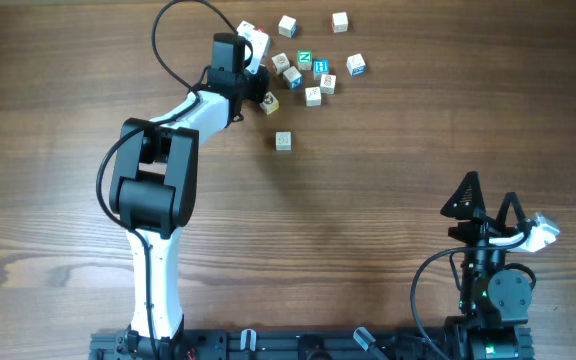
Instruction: Form a horizontal line
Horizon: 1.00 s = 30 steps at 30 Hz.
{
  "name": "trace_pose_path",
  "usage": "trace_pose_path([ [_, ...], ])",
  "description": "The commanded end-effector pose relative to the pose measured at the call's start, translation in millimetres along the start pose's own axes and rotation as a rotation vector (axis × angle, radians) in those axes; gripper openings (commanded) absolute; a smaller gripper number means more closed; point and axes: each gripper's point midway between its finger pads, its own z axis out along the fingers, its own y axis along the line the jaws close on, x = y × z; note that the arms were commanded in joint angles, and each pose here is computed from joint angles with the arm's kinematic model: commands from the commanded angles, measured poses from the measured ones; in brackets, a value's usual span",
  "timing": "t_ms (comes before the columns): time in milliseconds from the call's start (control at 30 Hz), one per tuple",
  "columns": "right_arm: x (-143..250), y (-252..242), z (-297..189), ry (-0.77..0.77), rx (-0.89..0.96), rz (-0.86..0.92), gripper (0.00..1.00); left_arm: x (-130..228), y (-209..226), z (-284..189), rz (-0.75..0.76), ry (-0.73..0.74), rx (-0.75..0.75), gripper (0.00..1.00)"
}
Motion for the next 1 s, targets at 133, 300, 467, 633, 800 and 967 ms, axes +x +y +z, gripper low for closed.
trace_pose_path([
  [133, -3, 2, -1, -0.012, -0.011, -0.009, 1.00, -34, 4, -26, -0.049, -0.059, -0.014, 0.25],
  [300, -3, 2, -1, -0.012, -0.011, -0.009, 1.00, -71, -2, -68, -0.042, -0.107, -0.011, 0.28],
  [467, -3, 2, -1, -0.012, -0.011, -0.009, 1.00, -94, -13, -110, -0.101, -0.123, 0.005, 0.30],
  [633, -3, 2, -1, -0.012, -0.011, -0.010, 1.00, -93, -42, -136, -0.125, -0.069, 0.044, 0.29],
  [800, -3, 2, -1, -0.012, -0.011, -0.009, 1.00, -67, -87, -144, -0.138, 0.052, 0.083, 0.29],
  [967, -3, 2, -1, -0.012, -0.011, -0.009, 1.00, -40, -126, -149, -0.248, 0.164, 0.077, 0.28],
])
